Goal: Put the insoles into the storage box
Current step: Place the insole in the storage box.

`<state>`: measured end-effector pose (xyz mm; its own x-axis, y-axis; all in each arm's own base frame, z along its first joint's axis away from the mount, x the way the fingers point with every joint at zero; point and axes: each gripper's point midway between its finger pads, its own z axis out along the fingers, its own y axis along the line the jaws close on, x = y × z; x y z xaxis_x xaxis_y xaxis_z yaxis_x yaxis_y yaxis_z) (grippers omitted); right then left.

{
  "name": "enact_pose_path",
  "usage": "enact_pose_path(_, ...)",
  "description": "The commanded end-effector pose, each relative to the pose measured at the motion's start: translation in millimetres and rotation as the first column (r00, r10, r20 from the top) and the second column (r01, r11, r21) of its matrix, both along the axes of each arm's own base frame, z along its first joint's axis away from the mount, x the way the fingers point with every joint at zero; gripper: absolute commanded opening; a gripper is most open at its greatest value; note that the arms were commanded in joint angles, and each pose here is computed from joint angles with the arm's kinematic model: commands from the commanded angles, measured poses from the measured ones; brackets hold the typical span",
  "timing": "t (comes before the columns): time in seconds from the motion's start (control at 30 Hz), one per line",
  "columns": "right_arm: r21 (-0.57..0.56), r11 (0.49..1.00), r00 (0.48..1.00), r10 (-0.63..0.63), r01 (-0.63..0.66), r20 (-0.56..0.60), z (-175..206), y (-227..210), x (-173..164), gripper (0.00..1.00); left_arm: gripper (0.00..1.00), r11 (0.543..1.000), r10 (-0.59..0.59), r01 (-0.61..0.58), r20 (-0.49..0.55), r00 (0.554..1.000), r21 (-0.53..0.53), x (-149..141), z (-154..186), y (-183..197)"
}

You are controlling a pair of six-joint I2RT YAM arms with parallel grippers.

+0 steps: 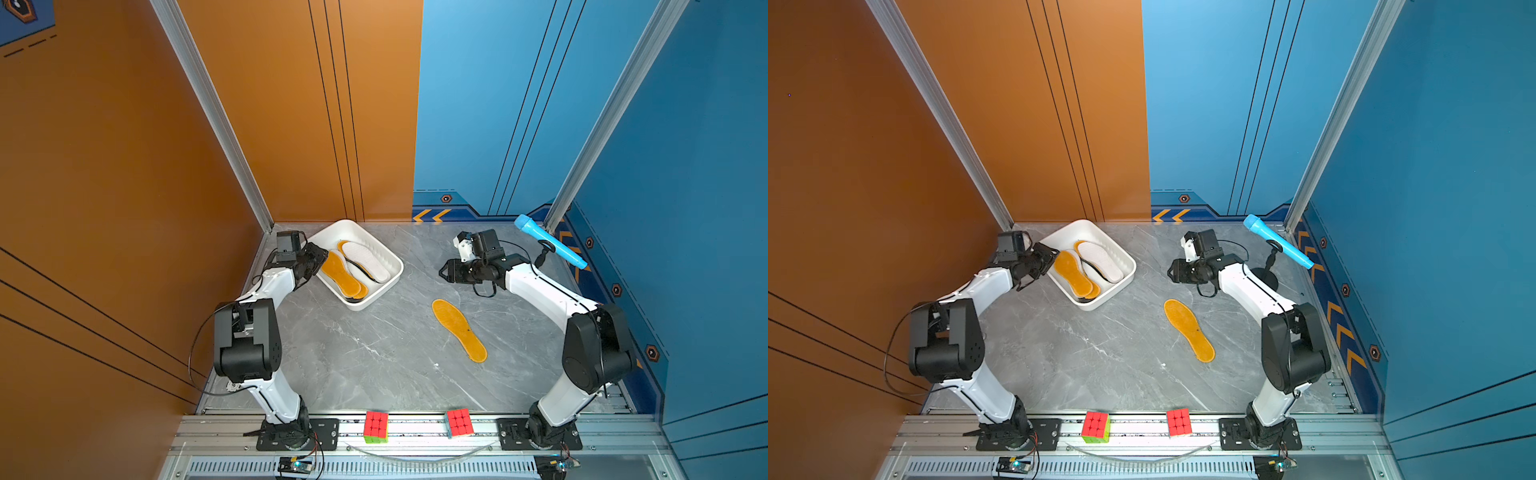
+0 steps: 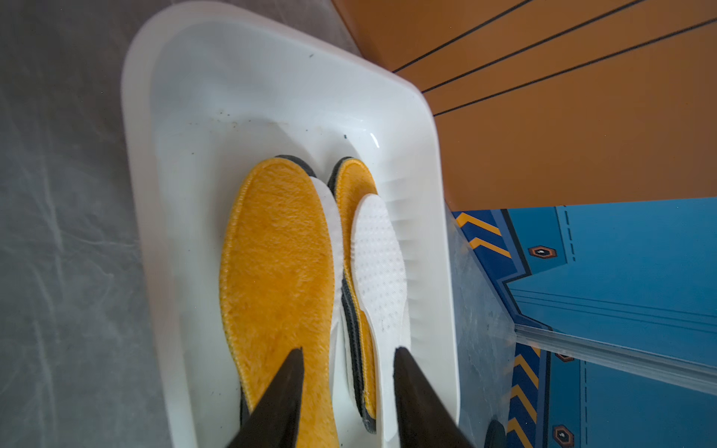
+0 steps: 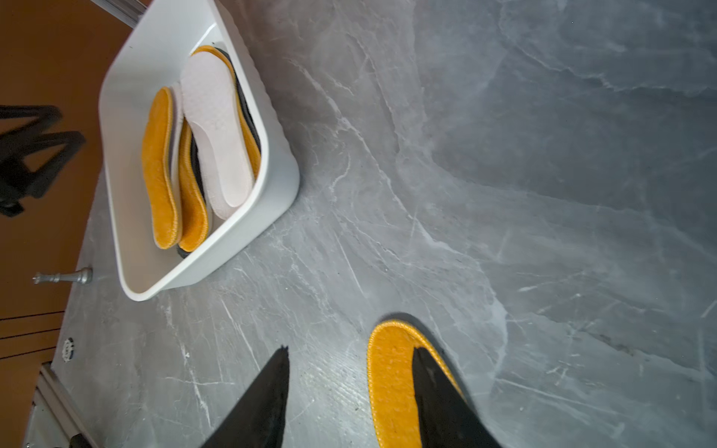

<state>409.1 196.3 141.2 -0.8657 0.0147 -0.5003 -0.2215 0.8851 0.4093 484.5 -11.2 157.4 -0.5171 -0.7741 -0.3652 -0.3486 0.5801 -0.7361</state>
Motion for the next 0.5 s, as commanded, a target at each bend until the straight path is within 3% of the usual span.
enact_pose_path(0.0, -0.161, 0.987, 0.991, -0.002, -0.020, -0.137, -35.4, -22.1, -17.6, 0.53, 0.48, 0.997, -0.076, 0.076, 0.110, 0.991, 0.004, -7.7, 33.0, -21.1)
enact_pose_path(0.17, -0.258, 0.964, 0.971, -0.003, -0.061, -0.240, -64.3, -34.4, -36.0, 0.52, 0.58, 0.992, -0.128, 0.130, 0.168, 0.978, -0.002, -22.1, 46.8, -48.2)
enact_pose_path(0.27, -0.325, 0.942, 0.959, -0.017, -0.079, -0.283, -78.9, -43.7, -48.6, 0.52, 0.61, 0.989, -0.144, 0.148, 0.159, 0.977, -0.012, -32.6, 38.0, -61.5)
enact_pose_path(0.33, -0.356, 0.931, 0.953, -0.028, -0.085, -0.303, -86.4, -49.8, -56.8, 0.51, 0.71, 0.987, -0.154, 0.159, 0.166, 0.974, -0.018, -37.0, 37.5, -69.8)
enact_pose_path(0.47, -0.396, 0.913, 0.942, -0.040, -0.101, -0.333, -95.4, -58.4, -73.2, 0.50, 0.73, 0.986, -0.162, 0.168, 0.179, 0.970, -0.018, -42.3, 38.4, -80.3)
